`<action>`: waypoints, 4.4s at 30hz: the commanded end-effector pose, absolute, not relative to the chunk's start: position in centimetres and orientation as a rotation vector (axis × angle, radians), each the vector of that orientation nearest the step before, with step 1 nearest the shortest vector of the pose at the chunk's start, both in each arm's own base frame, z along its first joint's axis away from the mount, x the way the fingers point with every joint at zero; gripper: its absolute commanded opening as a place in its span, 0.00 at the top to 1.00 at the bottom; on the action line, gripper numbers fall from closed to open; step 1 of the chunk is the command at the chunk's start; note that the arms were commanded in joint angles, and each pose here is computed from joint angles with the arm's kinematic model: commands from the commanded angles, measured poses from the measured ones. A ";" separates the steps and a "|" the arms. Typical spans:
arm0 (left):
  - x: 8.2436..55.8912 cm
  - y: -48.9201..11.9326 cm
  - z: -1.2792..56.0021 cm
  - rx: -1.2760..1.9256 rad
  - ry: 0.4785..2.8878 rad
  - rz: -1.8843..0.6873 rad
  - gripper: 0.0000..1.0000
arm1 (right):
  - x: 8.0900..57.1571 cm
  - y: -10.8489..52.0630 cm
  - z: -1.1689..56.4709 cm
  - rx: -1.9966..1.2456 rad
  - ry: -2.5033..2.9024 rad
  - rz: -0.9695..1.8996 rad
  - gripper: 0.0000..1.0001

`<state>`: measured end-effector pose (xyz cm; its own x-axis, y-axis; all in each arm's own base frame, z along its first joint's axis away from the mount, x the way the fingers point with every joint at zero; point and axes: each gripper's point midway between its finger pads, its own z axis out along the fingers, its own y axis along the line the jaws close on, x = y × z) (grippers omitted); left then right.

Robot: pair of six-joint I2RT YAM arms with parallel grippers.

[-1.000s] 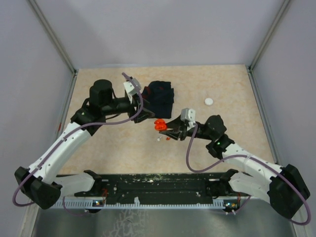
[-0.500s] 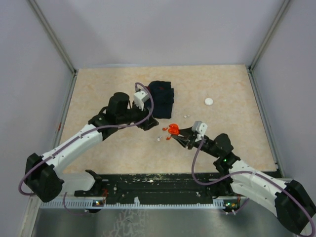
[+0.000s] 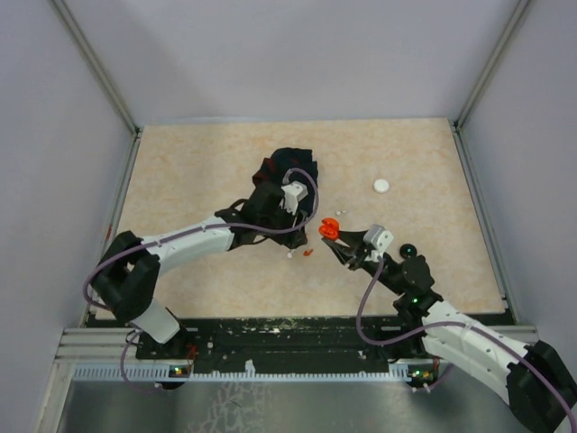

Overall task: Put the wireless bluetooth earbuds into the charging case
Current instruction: Adjust the earbud at the center of the board.

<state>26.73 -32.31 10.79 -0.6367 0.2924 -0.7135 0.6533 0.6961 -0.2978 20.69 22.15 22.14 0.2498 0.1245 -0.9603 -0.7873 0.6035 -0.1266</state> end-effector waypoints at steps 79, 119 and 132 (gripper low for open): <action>29.6 -29.5 4.3 0.232 2.511 -0.395 0.58 | 21.0 20.7 23.2 -0.604 1.140 0.663 1.00; 30.0 -27.6 1.8 0.812 2.465 -0.191 0.81 | 20.7 20.9 22.9 -0.615 1.144 0.677 1.00; 31.8 -25.3 3.7 0.741 2.482 -0.198 0.60 | 20.6 21.2 23.0 -0.630 1.147 0.693 1.00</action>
<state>31.95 -25.79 2.60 -0.6886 0.4765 -0.5465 0.5501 0.8344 0.0344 20.82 21.17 20.60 0.2064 0.1139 -0.9718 -0.7629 0.6406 -0.0869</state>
